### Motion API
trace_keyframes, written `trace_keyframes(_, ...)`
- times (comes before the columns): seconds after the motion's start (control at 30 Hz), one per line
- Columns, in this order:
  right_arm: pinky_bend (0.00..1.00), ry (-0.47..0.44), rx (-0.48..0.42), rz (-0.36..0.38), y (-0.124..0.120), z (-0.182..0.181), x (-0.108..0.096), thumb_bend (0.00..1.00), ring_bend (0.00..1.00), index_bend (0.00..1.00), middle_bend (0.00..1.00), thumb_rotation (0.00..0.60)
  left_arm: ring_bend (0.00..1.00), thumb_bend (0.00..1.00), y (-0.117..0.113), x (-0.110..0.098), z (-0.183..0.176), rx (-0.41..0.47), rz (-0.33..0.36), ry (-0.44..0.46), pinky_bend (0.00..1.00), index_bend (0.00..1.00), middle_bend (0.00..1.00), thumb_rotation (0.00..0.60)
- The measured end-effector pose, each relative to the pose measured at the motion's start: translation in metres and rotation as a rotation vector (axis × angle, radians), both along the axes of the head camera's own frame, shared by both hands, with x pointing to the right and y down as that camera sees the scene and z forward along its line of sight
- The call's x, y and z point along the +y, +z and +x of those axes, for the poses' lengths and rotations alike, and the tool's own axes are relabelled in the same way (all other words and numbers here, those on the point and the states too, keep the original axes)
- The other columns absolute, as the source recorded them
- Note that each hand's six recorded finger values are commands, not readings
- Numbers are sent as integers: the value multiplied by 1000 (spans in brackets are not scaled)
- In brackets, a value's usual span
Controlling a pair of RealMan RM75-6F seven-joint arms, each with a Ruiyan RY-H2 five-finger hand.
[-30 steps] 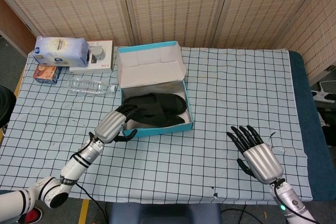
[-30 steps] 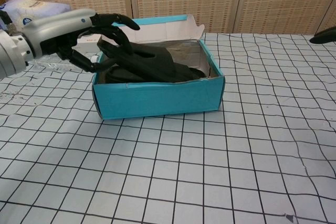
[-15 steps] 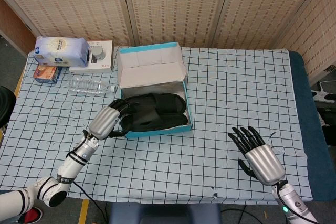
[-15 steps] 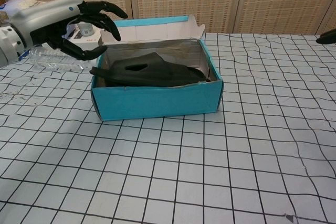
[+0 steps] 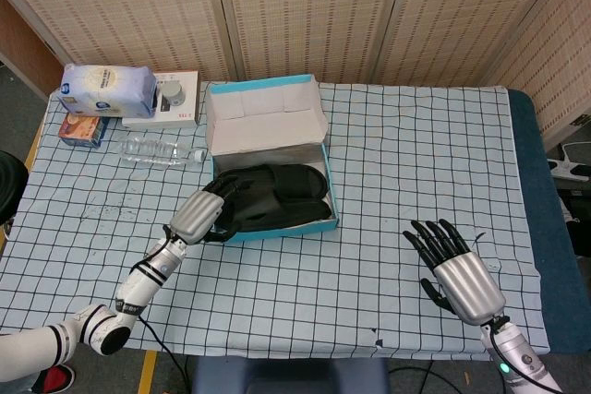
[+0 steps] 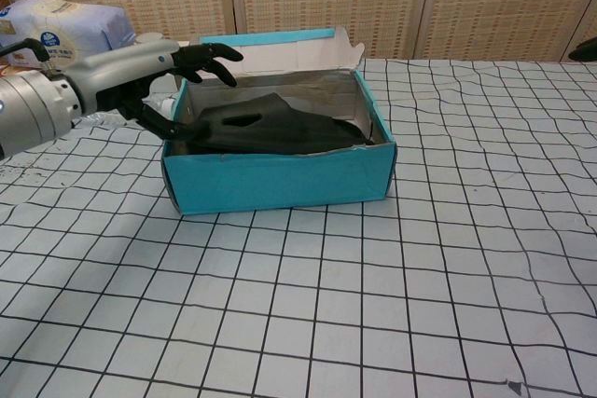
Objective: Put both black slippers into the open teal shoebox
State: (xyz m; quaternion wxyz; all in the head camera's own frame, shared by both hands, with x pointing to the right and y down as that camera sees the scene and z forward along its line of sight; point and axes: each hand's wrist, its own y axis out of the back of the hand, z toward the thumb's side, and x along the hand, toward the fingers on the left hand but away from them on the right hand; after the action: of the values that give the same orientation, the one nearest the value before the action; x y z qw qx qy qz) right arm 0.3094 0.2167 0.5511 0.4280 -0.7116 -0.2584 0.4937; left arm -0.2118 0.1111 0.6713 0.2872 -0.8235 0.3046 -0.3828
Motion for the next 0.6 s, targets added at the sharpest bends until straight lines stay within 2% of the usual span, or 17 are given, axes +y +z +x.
trace_keyframes(0.37, 0, -12, -4, -13, 4, -1, 2, 363, 0, 0, 0, 596, 46, 422, 24, -8, -9, -81, -67, -13, 120, 46, 134, 600)
trace_keyframes(0.6, 0, -13, 0, -9, 3, 1, 1, 364, 0, 0, 0, 595, 11, 421, 49, -11, -21, -150, -168, -20, 118, 46, 109, 600)
